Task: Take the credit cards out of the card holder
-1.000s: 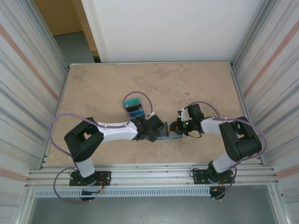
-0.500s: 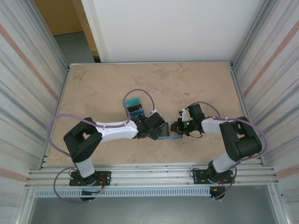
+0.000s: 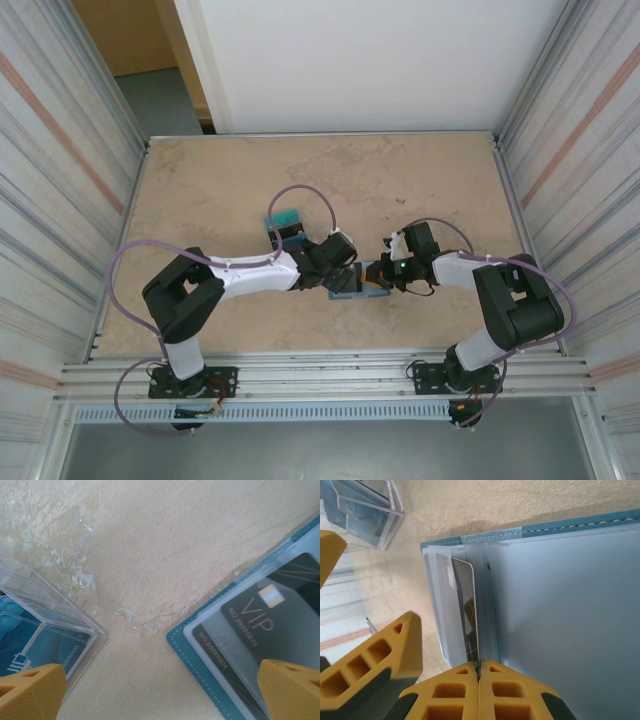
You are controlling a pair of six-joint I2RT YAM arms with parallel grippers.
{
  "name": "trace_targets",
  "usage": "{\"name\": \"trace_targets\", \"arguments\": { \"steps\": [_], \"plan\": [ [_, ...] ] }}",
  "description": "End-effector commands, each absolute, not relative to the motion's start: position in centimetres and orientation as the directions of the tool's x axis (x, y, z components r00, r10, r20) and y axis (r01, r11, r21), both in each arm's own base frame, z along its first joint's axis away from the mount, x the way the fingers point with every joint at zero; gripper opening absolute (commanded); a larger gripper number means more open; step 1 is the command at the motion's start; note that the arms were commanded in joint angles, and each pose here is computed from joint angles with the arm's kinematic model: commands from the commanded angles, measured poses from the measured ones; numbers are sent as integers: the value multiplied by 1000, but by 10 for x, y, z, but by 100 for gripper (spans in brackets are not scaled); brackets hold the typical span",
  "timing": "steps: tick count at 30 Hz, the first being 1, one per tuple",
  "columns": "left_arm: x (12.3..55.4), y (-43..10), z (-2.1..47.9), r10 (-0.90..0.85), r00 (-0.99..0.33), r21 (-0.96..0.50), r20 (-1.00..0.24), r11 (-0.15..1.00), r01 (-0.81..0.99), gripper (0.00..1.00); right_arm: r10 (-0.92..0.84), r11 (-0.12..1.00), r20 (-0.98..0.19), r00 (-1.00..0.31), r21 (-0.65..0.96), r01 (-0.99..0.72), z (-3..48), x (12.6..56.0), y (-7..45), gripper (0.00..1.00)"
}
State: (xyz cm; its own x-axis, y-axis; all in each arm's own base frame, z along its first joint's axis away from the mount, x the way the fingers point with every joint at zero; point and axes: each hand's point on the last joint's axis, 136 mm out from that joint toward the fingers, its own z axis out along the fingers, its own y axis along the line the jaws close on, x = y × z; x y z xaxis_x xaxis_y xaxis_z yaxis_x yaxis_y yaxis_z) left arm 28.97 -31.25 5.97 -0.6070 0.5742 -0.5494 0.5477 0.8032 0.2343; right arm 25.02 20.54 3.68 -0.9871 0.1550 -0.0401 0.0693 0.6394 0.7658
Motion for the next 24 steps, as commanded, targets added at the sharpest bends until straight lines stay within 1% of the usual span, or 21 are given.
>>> {"name": "trace_targets", "arguments": {
  "steps": [1, 8, 15, 17, 24],
  "plan": [
    [294, -317, 56, 597, -601, 249, -532, 789, 562, 99, 146, 640, -57, -988, 767, 50, 43, 250, 203, 0],
    [293, -311, 43, 626, -615, 283, -479, 774, 566, 99, 149, 633, -52, -988, 772, 55, 42, 250, 204, 0],
    [284, -302, 31, 630, -642, 281, -437, 774, 568, 99, 162, 591, -51, -985, 805, 56, 45, 254, 210, 16],
    [281, -300, 27, 633, -647, 278, -426, 772, 572, 99, 167, 577, -52, -985, 815, 55, 46, 255, 211, 19],
    [278, -297, 23, 632, -655, 273, -415, 773, 573, 99, 174, 545, -50, -983, 837, 54, 46, 258, 216, 21]
  ]
}}
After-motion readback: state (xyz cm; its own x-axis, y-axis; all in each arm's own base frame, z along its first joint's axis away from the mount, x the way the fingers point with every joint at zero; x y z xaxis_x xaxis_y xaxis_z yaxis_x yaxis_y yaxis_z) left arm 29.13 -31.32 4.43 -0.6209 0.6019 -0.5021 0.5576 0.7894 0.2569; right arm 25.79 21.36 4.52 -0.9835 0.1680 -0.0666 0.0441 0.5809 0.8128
